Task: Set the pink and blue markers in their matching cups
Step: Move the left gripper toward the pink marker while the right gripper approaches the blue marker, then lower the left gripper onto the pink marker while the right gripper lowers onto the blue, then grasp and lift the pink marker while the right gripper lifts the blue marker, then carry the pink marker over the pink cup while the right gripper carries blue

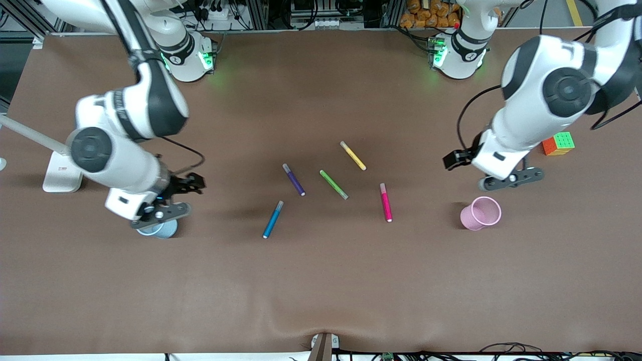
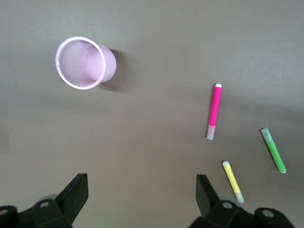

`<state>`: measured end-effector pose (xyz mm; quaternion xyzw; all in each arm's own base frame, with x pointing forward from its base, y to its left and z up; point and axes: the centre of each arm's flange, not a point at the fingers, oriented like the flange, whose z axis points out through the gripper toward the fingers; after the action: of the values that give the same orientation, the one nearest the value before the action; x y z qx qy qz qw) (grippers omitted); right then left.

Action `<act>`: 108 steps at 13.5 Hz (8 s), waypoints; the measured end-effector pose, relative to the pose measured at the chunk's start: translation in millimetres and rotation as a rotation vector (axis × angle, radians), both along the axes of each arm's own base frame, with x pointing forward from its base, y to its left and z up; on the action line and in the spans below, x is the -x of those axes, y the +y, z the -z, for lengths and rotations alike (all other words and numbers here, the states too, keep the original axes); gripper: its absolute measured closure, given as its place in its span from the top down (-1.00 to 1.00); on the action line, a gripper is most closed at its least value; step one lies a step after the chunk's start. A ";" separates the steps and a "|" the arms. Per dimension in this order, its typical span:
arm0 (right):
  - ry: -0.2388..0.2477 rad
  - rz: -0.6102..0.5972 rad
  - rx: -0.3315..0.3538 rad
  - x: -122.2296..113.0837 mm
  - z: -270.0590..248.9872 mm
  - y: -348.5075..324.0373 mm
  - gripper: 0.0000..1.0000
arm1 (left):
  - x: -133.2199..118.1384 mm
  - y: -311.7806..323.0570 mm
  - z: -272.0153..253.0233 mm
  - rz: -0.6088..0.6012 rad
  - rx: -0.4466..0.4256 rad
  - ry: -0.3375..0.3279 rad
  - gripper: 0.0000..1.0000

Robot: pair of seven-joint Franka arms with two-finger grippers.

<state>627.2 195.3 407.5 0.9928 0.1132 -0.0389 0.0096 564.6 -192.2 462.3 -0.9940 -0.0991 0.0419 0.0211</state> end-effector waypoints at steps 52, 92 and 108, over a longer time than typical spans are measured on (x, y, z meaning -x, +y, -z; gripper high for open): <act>-0.008 0.579 0.025 49.9 222.4 190.8 1.00 | 84.2 -133.1 267.4 0.048 -0.071 -0.287 0.30; 0.144 0.482 0.087 -21.5 64.8 32.1 -0.70 | 34.8 -79.4 88.8 -0.257 0.009 -0.125 -0.70; 0.377 -0.359 0.550 -18.1 31.6 -58.3 -0.70 | -10.5 160.2 71.5 -0.407 0.342 0.168 -0.70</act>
<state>645.2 137.0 375.9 0.8930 0.2705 -0.2474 0.2612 575.1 -32.0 390.9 -0.9357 -0.2864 0.1435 -0.1476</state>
